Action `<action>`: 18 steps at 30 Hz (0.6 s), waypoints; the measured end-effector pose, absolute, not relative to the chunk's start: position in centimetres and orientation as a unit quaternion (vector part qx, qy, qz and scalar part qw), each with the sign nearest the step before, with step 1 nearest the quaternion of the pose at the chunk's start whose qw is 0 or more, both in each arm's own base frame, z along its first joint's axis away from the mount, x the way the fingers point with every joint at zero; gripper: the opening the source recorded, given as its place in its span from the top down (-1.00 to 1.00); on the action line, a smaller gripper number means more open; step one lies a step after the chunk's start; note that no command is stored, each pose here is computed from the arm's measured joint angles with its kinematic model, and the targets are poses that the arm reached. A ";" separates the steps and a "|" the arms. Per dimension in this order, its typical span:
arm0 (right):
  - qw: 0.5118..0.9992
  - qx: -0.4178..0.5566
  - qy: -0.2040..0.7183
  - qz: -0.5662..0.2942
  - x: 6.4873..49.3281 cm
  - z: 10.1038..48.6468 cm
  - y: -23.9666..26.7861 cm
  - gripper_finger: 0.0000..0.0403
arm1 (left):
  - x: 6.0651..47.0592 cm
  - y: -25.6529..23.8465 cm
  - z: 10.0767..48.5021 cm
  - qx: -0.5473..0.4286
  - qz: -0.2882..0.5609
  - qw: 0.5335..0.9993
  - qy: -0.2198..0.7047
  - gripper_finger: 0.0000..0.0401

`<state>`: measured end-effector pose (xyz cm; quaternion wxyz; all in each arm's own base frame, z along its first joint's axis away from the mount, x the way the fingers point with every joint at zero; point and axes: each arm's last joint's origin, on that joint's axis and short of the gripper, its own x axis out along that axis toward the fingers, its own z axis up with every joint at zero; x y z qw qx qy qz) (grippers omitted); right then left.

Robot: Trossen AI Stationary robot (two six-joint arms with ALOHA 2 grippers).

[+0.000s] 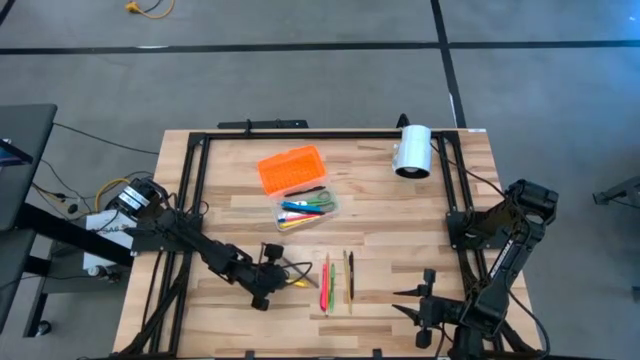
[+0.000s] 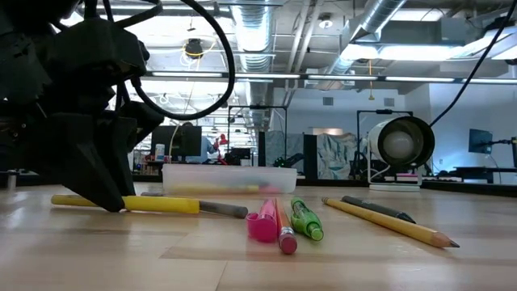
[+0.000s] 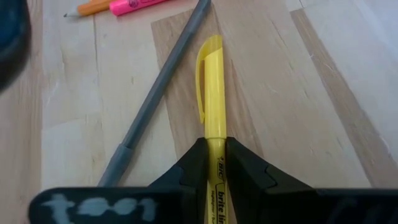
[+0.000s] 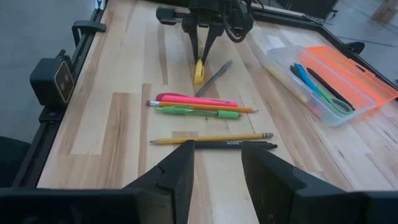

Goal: Pick & place school supplies into a supply box
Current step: Put the yellow pen into the supply box

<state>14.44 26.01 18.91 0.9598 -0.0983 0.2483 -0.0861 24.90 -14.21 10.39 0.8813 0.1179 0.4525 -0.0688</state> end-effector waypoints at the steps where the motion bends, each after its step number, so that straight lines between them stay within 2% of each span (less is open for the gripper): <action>1: 0.960 -0.098 0.248 -0.086 14.4 18.9 26.0 0.37 | 25.0 -14.4 10.6 0.126 -0.071 0.881 0.450 0.81; 8: 0.960 -0.098 0.248 -0.086 14.4 18.9 26.0 0.37 | 25.4 -16.1 11.7 0.191 -0.089 0.877 0.432 0.87; 18: 0.960 -0.098 0.248 -0.086 14.4 18.9 26.0 0.37 | 25.6 -16.6 12.4 0.215 -0.067 0.879 0.421 0.86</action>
